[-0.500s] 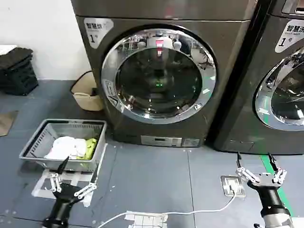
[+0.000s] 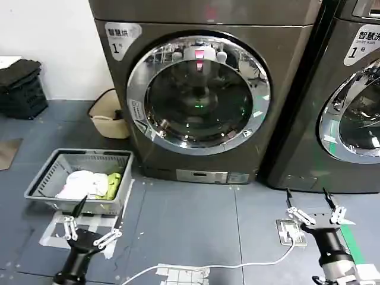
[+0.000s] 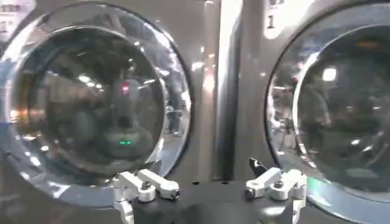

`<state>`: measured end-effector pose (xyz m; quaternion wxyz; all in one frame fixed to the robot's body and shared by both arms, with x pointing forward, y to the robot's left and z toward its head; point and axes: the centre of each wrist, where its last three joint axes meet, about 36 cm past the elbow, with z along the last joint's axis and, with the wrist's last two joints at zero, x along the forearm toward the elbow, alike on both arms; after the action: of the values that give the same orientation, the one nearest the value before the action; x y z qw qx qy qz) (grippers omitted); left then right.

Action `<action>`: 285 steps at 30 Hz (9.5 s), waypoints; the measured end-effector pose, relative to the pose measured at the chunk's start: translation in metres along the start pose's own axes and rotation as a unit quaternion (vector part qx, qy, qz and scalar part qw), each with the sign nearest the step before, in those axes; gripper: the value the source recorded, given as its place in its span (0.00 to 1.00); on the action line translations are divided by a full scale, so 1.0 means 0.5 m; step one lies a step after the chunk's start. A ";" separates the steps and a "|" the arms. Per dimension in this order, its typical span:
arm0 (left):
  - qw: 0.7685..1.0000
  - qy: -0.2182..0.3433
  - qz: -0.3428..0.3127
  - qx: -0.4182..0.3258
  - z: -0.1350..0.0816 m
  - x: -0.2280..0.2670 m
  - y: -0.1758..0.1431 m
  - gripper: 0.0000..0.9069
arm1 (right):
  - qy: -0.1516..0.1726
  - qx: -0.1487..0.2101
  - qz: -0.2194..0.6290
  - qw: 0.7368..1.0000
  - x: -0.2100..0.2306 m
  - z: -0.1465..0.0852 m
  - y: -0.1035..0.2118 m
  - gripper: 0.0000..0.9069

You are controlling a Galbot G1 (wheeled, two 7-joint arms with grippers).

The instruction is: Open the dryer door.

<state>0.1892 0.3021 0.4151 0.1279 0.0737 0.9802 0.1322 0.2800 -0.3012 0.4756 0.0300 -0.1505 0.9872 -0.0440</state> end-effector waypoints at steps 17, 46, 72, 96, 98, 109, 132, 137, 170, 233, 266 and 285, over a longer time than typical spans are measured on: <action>1.000 0.002 0.009 -0.002 -0.002 0.002 0.000 1.00 | -0.012 0.013 -0.149 0.989 -0.126 -0.045 -0.033 1.00; 1.000 0.000 0.008 -0.008 -0.010 0.001 -0.015 1.00 | -0.018 0.019 -0.251 0.968 -0.358 -0.093 -0.002 1.00; 1.000 -0.001 0.008 -0.013 -0.015 0.001 -0.016 1.00 | -0.011 0.028 -0.293 0.956 -0.518 -0.119 0.122 1.00; 1.000 -0.008 0.004 -0.014 -0.028 -0.007 -0.025 1.00 | -0.017 0.041 -0.299 0.953 -0.656 -0.142 0.217 1.00; 1.000 -0.009 0.004 -0.014 -0.028 -0.007 -0.026 1.00 | -0.018 0.041 -0.298 0.954 -0.664 -0.145 0.226 1.00; 1.000 -0.010 0.003 -0.014 -0.029 -0.006 -0.024 1.00 | -0.012 0.042 -0.292 0.956 -0.701 -0.149 0.278 1.00; 1.000 -0.011 0.004 -0.014 -0.034 -0.004 -0.024 1.00 | 0.001 0.039 -0.298 0.954 -0.766 -0.141 0.370 1.00; 1.000 -0.012 0.004 -0.014 -0.038 -0.003 -0.024 1.00 | 0.004 0.039 -0.299 0.953 -0.775 -0.141 0.381 1.00; 1.000 -0.012 0.000 -0.012 -0.036 -0.001 -0.022 1.00 | 0.011 0.049 -0.353 0.934 -0.855 -0.156 0.394 1.00; 0.999 0.034 -0.035 -0.007 -0.057 -0.109 0.266 1.00 | -0.003 0.098 -0.610 0.787 -0.603 -0.175 0.224 1.00; 0.967 -0.009 0.225 -0.117 -0.014 -0.424 0.367 1.00 | -0.004 0.140 -0.614 0.777 -0.376 -0.193 0.047 1.00; 0.918 -0.079 0.375 -0.098 -0.005 -0.512 0.212 1.00 | 0.004 0.121 -0.469 0.875 -0.204 -0.186 -0.123 1.00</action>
<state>0.4452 0.3570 0.5061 0.1523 0.4331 0.8496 0.2597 0.3887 -0.3218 0.5786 0.0202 -0.5905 0.7881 -0.1728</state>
